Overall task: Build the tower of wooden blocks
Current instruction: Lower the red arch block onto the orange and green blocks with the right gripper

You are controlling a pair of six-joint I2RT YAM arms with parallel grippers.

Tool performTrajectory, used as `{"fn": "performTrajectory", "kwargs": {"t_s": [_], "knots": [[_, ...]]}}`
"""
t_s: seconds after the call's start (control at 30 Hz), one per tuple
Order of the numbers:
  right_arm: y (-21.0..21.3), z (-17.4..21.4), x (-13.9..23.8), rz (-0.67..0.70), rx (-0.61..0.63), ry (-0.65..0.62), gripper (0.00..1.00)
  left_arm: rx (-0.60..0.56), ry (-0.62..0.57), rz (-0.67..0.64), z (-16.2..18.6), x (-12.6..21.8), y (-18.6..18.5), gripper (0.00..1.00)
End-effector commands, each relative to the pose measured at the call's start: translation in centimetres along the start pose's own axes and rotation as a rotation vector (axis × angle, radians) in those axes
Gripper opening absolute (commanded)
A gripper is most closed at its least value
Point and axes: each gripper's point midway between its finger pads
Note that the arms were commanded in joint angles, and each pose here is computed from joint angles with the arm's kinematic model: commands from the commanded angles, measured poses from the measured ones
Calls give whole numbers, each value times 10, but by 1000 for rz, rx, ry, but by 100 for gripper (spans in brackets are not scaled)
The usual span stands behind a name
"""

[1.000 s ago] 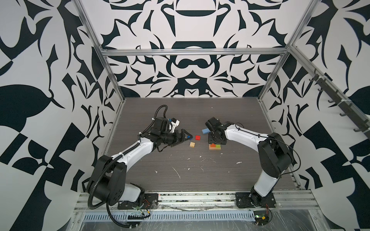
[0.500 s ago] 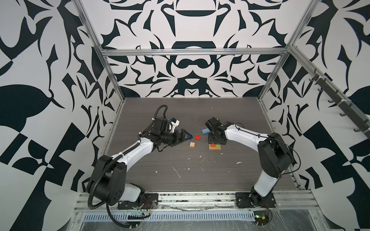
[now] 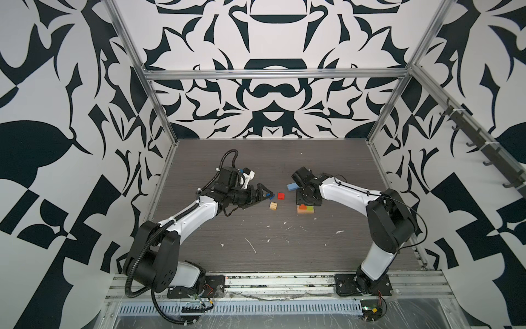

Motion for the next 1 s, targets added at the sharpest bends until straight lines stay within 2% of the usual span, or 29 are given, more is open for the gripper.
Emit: {"fn": "performTrajectory", "kwargs": {"t_s": [0.0, 0.6, 0.97], "knots": [[-5, -1, -2, 29, 1, 8, 63, -20, -4, 7, -4, 0, -6, 99], [-5, -3, -1, 34, 6, 8, 70, -20, 3, 5, -5, -2, -6, 99], [0, -8, 2, 10, 12, 2, 79, -21, 2, 0, -5, -1, -6, 99]]}}
Point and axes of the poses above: each gripper's point midway between its finger pads, its own x axis back along the fingers, its own y axis along the line the jaws close on, z = x × y, and after that the axes turned 5 degrees about x, right-handed
